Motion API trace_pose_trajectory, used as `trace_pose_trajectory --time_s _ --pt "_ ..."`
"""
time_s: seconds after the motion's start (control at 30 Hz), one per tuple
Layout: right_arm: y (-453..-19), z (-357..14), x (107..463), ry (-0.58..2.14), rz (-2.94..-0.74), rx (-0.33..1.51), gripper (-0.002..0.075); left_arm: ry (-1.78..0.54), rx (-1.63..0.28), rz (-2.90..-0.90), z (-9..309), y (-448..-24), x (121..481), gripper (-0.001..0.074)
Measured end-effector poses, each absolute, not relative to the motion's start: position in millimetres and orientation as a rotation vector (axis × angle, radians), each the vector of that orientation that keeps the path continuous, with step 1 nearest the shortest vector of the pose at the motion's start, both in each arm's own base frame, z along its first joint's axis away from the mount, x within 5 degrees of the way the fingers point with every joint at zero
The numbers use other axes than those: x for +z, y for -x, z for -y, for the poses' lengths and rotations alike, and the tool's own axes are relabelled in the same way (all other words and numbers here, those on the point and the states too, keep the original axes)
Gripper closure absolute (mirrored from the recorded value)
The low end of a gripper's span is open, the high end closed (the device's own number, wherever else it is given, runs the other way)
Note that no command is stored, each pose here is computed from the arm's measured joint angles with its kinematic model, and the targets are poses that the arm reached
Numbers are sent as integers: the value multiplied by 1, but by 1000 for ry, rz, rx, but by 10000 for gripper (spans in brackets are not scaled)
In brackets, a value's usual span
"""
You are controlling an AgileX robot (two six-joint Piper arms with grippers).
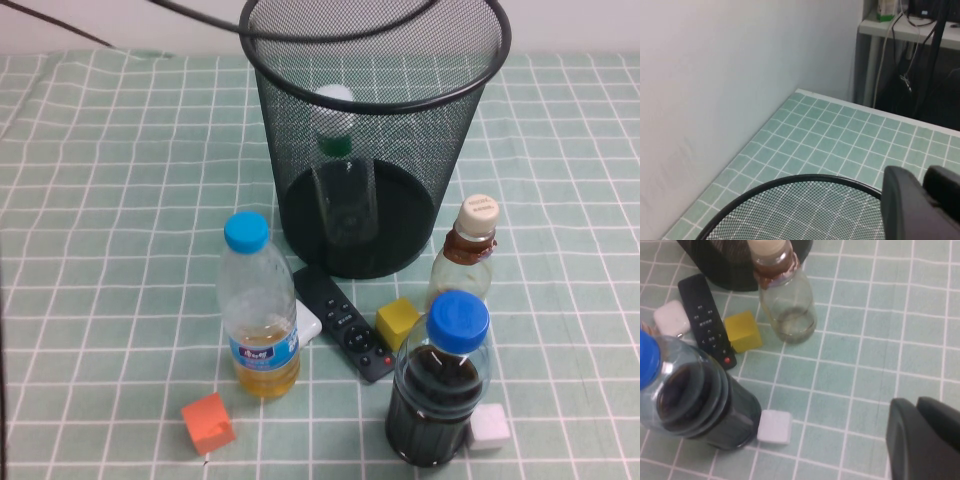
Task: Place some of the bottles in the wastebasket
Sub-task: Pick up a bottle from the table with right arm
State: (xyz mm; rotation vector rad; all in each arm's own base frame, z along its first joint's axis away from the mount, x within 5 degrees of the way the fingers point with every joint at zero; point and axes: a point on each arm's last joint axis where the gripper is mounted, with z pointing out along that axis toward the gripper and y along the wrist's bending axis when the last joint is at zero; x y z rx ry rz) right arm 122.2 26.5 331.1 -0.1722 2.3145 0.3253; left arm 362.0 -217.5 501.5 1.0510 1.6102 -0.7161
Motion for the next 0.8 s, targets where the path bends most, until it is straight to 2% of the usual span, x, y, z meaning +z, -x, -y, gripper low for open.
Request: trace_pose_trajectory --time_s 0.07,0.13,0.27,0.37,0.57,0.73,0.8 --pt "-128 -27 337 178 -2318 323 727 -1055 -696 -1604 208 -343 519 688" --pt "-133 -27 345 184 -2314 321 727 -1068 -676 -1611 199 -324 531 717" --pt "-148 -29 361 217 -2304 338 727 -1081 -632 -1650 179 -283 549 734" --pt "-163 -39 364 286 -2310 412 727 -1085 -579 -1709 165 -262 548 736" --pt "-185 -77 360 480 -2290 530 727 -1072 -465 -1823 135 -215 528 736" --pt "-188 -100 361 647 -2177 444 724 -971 -422 -1796 104 -156 499 737" --pt "-189 -102 361 672 -2150 412 693 -941 -418 -1785 94 -135 483 737"
